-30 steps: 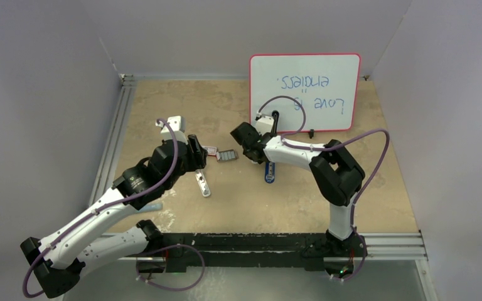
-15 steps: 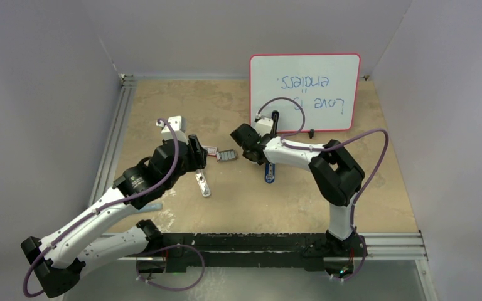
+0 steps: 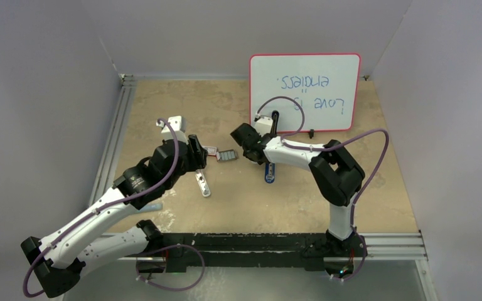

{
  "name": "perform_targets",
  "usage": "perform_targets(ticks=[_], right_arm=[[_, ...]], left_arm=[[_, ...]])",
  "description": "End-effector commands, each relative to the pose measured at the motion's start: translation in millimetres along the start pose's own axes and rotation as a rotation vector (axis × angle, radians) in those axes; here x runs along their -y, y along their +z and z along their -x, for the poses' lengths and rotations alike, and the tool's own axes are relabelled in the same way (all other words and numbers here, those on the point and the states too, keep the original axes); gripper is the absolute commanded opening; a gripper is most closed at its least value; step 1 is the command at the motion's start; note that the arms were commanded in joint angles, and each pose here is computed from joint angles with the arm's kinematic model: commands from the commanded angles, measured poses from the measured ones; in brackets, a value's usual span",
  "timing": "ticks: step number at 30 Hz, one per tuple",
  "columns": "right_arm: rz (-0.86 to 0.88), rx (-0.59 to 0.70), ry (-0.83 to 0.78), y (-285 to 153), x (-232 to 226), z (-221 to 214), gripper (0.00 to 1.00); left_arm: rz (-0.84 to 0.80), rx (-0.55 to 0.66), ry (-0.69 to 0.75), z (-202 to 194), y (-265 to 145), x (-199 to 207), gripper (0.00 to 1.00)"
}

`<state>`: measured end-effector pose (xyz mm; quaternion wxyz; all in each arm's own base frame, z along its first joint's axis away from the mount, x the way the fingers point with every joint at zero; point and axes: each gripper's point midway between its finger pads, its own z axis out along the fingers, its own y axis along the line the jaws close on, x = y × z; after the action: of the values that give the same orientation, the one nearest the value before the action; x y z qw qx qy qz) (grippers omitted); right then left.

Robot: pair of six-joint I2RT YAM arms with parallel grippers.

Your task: Load the staples into the stapler

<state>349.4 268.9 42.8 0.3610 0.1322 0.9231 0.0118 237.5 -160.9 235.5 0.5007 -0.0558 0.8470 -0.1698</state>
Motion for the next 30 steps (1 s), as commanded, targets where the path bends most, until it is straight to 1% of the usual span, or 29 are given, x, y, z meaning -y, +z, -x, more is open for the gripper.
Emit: perform_targets(ticks=[1,12,17,23,30], right_arm=[[0.023,0.078,0.026,-8.6,-8.7,28.3,0.3],[0.018,0.1,0.029,-6.6,-6.7,33.4,0.3],[0.007,0.101,0.031,-4.3,-4.4,32.5,0.31],[0.005,0.074,0.019,0.9,-2.8,23.4,0.32],[0.017,0.028,0.01,2.9,0.0,9.1,0.28]], left_arm=[[-0.015,0.029,-0.02,6.6,0.0,4.5,0.5],[-0.011,0.026,-0.017,5.8,1.4,4.1,0.5],[-0.011,0.025,-0.017,5.5,1.8,4.4,0.5],[-0.011,0.025,-0.016,5.5,1.9,4.3,0.5],[-0.011,0.023,-0.016,5.1,1.8,4.2,0.5]])
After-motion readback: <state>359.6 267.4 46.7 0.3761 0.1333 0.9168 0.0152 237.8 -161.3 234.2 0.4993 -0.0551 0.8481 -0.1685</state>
